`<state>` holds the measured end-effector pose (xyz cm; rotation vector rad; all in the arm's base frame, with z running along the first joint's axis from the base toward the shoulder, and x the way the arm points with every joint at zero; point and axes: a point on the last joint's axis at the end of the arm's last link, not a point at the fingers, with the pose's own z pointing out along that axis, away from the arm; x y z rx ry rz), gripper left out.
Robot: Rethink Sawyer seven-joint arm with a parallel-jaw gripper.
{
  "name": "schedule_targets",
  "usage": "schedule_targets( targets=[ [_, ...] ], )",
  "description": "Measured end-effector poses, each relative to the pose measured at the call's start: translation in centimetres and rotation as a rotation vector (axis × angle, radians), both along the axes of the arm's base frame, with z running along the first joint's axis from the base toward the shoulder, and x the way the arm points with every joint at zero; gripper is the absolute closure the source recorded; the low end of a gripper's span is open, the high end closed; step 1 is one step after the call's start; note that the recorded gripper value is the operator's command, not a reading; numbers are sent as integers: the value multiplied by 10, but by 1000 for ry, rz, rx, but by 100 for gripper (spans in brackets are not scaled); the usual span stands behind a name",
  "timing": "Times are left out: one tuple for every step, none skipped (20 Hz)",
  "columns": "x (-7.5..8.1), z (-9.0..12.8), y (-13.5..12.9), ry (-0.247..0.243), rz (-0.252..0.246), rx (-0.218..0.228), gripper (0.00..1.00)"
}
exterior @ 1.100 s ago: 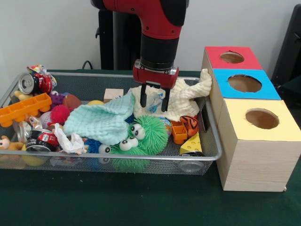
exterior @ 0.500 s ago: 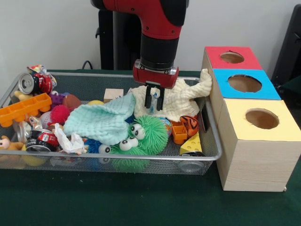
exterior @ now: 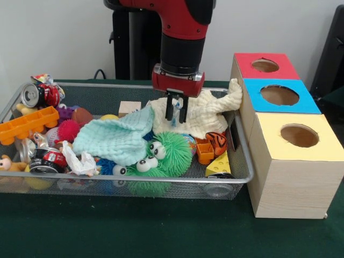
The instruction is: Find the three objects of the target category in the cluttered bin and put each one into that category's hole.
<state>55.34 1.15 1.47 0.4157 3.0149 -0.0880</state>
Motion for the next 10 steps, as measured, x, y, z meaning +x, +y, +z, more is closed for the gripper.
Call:
schedule_targets(
  targets=[
    [0,2,0,-2,0,0,100],
    [1,7,0,-7,0,-2,100],
    [1,13,0,-12,-1,-3,100],
    [1,15,0,-13,-1,-3,100],
    [1,20,0,-13,-2,-3,100],
    [2,24,0,-14,-4,-3,100],
    [2,27,0,-13,-4,-3,100],
    [2,30,0,-13,-5,-2,100],
    [2,33,0,-12,-6,-2,100],
    [1,39,1,-9,-8,-1,100]
  ],
)
